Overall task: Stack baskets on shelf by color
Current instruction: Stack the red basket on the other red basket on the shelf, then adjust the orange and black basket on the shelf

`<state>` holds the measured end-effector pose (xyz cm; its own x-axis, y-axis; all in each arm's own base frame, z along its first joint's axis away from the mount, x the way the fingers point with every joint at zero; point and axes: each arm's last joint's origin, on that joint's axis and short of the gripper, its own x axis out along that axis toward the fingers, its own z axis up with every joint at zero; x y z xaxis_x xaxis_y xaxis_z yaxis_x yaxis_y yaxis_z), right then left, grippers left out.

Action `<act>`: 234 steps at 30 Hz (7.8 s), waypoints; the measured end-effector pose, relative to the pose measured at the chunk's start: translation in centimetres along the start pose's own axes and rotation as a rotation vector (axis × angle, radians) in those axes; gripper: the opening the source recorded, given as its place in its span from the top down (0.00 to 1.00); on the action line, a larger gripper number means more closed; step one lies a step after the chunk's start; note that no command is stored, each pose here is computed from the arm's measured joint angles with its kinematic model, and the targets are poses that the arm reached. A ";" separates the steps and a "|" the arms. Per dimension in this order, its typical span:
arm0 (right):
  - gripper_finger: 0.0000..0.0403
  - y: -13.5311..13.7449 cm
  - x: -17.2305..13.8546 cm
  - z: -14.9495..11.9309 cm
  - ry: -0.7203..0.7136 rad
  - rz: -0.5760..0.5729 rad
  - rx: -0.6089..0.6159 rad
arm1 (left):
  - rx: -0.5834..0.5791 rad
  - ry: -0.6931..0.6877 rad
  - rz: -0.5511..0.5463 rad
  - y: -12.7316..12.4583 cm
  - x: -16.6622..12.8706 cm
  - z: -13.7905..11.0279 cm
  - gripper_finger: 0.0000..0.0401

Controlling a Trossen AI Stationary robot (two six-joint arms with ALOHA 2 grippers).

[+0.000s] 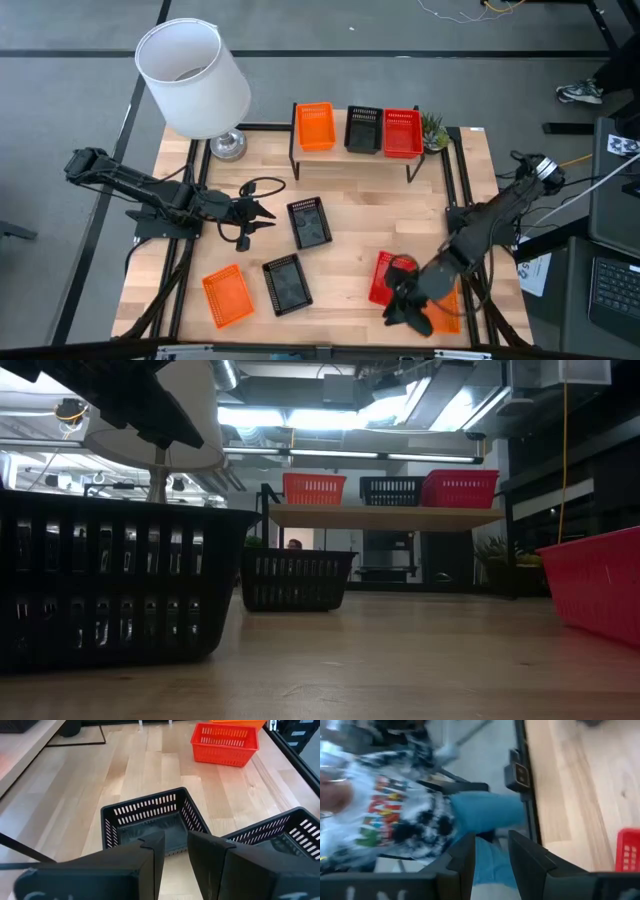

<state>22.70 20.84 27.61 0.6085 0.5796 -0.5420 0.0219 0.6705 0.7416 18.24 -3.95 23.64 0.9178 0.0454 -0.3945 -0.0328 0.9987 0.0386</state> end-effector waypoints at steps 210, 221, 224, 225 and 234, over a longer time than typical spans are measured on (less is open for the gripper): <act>0.66 -13.8 -23.6 15.7 0.192 -1.102 -0.462 | 0.102 0.022 0.048 0.6 0.1 -0.2 0.81; 0.66 -13.7 -23.0 20.5 -0.231 -1.300 -0.530 | 0.103 0.023 0.048 0.6 0.1 -0.2 0.81; 0.66 -14.9 -22.1 22.1 -0.261 -1.293 -0.545 | 0.104 0.023 0.048 0.6 0.1 -0.2 0.81; 0.66 -15.5 -21.7 22.7 -0.267 -1.295 -0.544 | 0.104 0.023 0.048 0.6 0.1 -0.2 0.81; 0.66 -19.1 -21.7 27.3 -0.068 -1.251 -0.430 | 0.105 0.023 0.048 0.6 0.1 -0.2 0.81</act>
<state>30.74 -17.26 36.00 0.4003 -0.5489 -0.7338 0.3497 0.8317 -0.4313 18.27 -3.31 23.46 0.9068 0.0946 -0.4107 -0.0335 0.9876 0.1535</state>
